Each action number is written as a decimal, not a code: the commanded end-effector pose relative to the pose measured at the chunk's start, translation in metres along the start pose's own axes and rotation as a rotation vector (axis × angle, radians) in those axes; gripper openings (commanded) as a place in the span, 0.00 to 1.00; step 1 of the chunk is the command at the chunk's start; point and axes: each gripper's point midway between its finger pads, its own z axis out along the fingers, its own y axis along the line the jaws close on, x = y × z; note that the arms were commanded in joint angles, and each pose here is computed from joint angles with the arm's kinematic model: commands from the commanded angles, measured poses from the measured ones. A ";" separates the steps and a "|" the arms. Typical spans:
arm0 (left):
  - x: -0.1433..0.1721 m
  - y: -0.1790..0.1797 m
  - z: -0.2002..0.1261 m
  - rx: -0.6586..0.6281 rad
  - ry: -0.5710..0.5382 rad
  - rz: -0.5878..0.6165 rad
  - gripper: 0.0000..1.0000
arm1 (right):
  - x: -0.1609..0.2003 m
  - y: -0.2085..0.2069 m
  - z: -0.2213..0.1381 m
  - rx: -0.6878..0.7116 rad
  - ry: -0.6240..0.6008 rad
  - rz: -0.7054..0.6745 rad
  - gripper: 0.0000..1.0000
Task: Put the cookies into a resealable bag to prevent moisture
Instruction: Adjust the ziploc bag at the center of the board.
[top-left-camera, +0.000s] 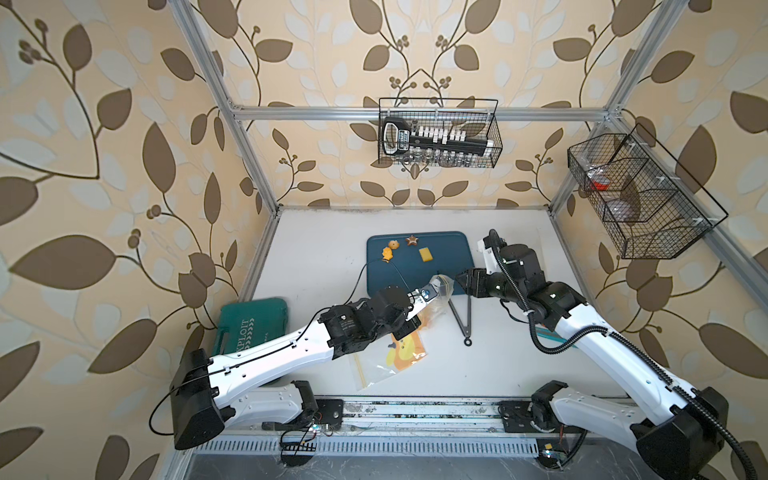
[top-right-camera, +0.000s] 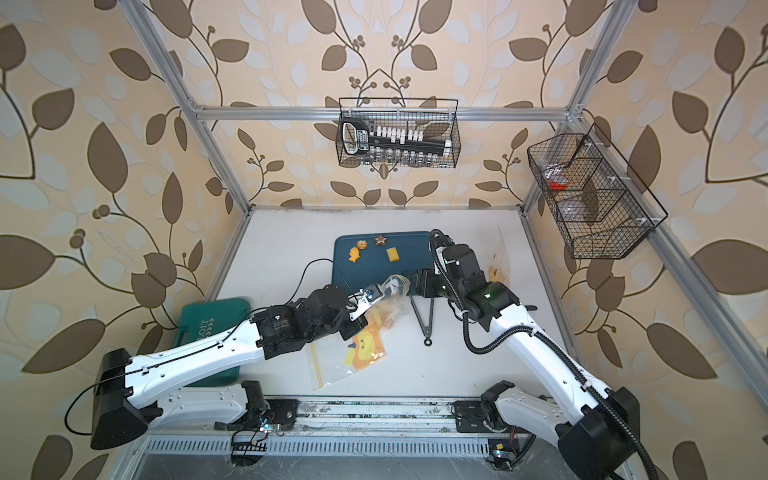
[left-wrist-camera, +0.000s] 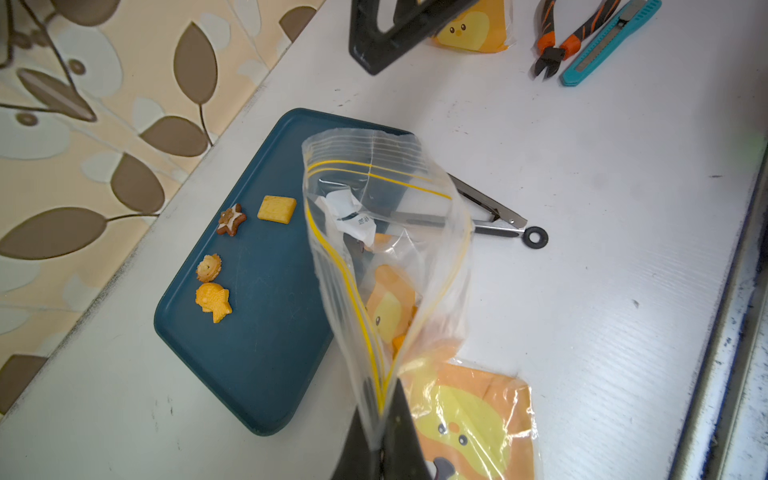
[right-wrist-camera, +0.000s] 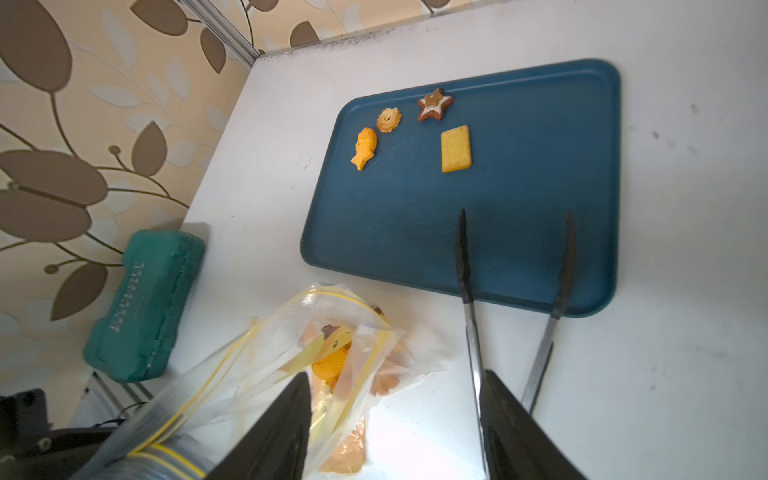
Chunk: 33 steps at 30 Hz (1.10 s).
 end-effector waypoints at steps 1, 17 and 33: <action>-0.018 -0.001 -0.003 0.011 -0.056 -0.008 0.00 | 0.011 0.008 0.015 -0.065 0.062 0.086 0.63; -0.013 -0.006 0.001 0.027 -0.048 -0.013 0.00 | 0.035 0.008 0.054 -0.092 0.216 0.134 0.48; -0.003 -0.005 -0.003 0.025 -0.016 -0.017 0.00 | 0.011 -0.021 0.014 0.292 0.062 -0.022 0.05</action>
